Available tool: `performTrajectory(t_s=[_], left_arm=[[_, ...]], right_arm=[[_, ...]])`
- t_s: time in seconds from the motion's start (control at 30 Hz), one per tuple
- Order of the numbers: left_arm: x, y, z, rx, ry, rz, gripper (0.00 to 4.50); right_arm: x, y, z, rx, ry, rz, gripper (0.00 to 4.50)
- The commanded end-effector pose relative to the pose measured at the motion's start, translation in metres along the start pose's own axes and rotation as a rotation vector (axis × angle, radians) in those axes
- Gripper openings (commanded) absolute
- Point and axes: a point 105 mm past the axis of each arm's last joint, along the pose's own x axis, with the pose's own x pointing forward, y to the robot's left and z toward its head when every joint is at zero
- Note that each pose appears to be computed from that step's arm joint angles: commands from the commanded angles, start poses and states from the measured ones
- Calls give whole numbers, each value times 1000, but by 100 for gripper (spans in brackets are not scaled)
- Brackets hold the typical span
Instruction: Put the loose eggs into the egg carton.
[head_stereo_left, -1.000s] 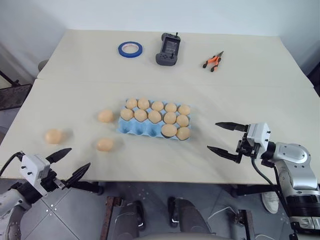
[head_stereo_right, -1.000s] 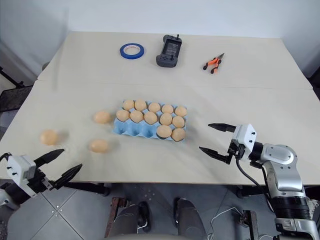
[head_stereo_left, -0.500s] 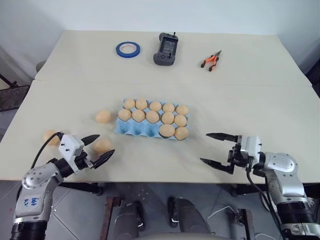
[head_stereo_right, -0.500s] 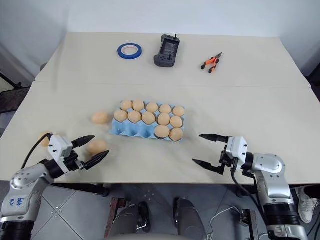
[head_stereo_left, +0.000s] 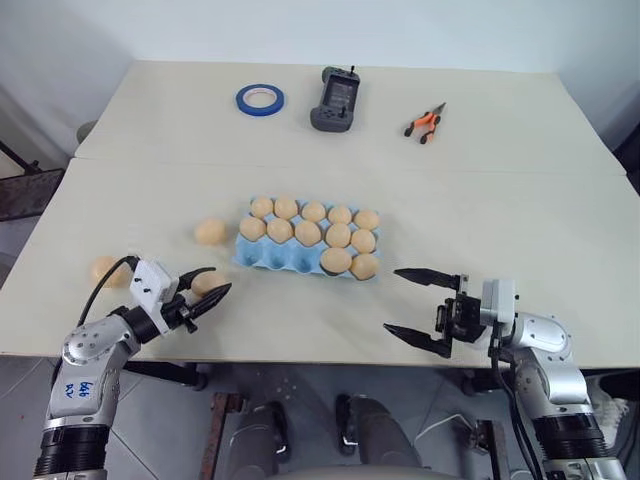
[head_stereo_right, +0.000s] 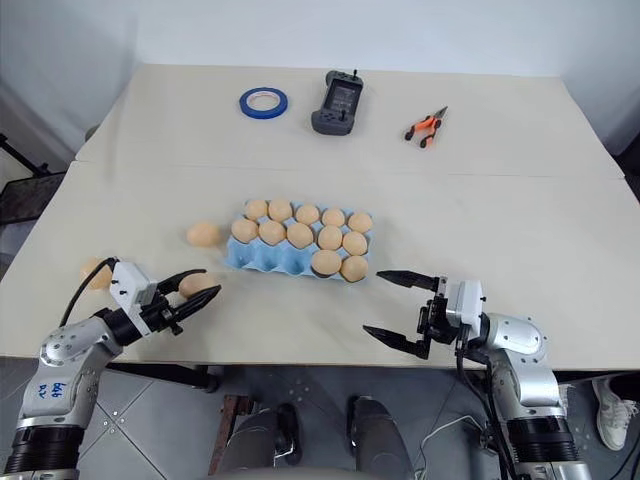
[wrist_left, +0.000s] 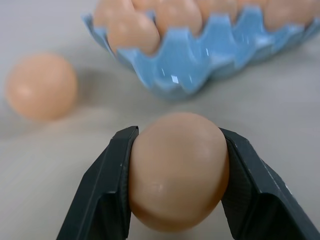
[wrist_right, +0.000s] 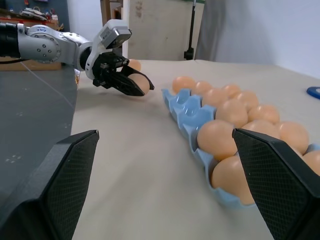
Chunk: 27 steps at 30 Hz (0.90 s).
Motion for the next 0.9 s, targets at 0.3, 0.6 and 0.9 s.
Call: performTrajectory(t_s=[0.3,0.6,0.9], left_arm=[[79,-43,57,124,-130,-299,191],[122,-55,60,121,-143,-373,261],[119,-62,64,141,-205,-409,449]], right_arm=[[11,-9,10,-35,-38,-43,450],[16,-10,14,-56,-45,-88,450],[17,-8,14,-45,-46,-110,450]])
